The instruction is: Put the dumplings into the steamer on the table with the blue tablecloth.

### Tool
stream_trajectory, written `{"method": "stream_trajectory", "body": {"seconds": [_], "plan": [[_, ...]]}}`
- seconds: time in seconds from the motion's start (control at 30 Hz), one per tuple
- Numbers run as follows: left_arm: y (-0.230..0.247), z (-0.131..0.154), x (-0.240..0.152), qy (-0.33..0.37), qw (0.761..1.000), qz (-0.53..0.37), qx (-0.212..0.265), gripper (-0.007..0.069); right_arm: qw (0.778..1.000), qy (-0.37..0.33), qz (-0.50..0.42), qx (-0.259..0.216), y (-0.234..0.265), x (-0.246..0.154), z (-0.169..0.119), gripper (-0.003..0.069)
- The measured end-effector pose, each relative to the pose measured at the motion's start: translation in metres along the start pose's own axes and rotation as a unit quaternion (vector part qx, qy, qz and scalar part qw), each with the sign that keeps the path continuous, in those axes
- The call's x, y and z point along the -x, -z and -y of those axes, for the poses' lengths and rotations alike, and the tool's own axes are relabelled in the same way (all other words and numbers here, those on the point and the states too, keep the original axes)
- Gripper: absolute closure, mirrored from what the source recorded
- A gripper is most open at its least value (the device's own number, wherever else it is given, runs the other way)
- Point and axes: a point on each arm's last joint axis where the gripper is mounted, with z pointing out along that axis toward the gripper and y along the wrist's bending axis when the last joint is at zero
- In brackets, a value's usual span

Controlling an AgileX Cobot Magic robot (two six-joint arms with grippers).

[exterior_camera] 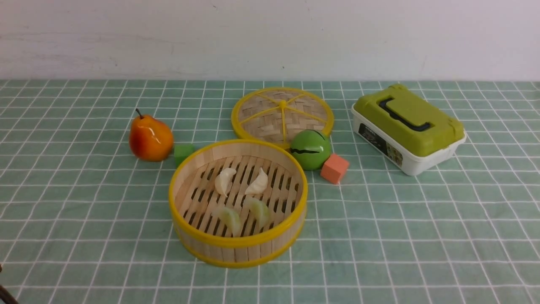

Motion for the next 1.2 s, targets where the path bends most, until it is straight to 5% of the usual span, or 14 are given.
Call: {"method": "stream_trajectory", "body": {"seconds": [0.17, 0.33, 0.47, 1.2], "plan": [[0.000, 0.000, 0.000, 0.000, 1.000, 0.000, 0.000, 0.0502, 0.997, -0.032, 0.063, -0.043, 0.018, -0.014, 0.007, 0.0666], [0.000, 0.000, 0.000, 0.000, 1.000, 0.000, 0.000, 0.0497, 0.996, 0.027, 0.023, -0.077, 0.012, -0.046, 0.008, 0.0664], [0.000, 0.000, 0.000, 0.000, 1.000, 0.000, 0.000, 0.0495, 0.996, 0.009, -0.010, -0.090, 0.008, -0.065, 0.010, 0.0664], [0.000, 0.000, 0.000, 0.000, 1.000, 0.000, 0.000, 0.0466, 0.989, -0.057, -0.090, -0.106, 0.010, -0.080, 0.009, 0.0659]]}}
